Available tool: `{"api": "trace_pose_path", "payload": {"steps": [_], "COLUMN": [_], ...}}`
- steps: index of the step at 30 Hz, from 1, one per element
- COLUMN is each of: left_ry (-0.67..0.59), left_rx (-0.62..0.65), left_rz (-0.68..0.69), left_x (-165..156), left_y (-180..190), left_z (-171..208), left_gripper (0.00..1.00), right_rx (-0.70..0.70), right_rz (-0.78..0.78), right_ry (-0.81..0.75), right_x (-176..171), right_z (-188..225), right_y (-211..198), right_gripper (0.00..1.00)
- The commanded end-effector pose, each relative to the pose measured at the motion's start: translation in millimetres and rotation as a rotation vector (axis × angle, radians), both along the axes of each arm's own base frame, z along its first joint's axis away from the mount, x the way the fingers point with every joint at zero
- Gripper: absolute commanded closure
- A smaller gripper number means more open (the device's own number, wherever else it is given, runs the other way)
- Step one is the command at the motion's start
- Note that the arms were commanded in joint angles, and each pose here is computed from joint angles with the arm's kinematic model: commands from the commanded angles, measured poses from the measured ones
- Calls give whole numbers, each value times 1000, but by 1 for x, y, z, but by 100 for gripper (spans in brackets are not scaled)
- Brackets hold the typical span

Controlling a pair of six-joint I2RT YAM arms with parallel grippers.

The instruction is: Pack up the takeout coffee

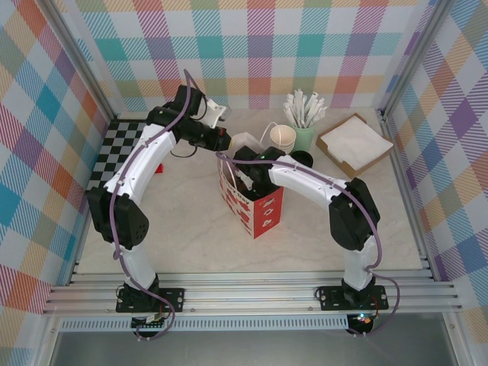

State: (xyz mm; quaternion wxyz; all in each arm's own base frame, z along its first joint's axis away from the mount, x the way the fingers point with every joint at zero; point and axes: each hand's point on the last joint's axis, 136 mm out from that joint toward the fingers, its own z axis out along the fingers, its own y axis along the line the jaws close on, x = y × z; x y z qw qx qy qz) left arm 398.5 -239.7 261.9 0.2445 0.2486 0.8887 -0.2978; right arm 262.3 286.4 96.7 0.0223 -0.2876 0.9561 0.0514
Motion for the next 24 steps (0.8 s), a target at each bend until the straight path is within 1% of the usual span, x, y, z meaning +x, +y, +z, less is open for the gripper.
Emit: {"api": "trace_pose_path", "payload": {"steps": [1,5,9,14,17,21,24], "left_ry": [11,-3,-10,-19,-20,-8,-6], "left_rx": [-7,-6,1,8,13,16,7], "left_rz": [6,16,18,26,34,28,6], "left_x": [-2,-2,-3,-2,-1,-3,-5], "left_y": [0,2,3,6,6,6,4], "left_z": [-2,0,3,2,3,0,-1], "left_gripper": [100,100,100,100,100,100,100], "right_rx": [-160,-187,-164,-167,-157,-177,-170], "right_rz": [-56,-65,-49,-50,-56,-55,-48], "right_ry": [85,127,107,69,70,115,89], "right_x": [-5,-11,-9,-5,-8,-15,-9], "right_z": [-66,-85,-73,-55,-64,-80,-68], "right_y": [-30,-31,-22,-22,-24,-25,-22], "right_gripper": [54,53,53,52,52,53,52]}}
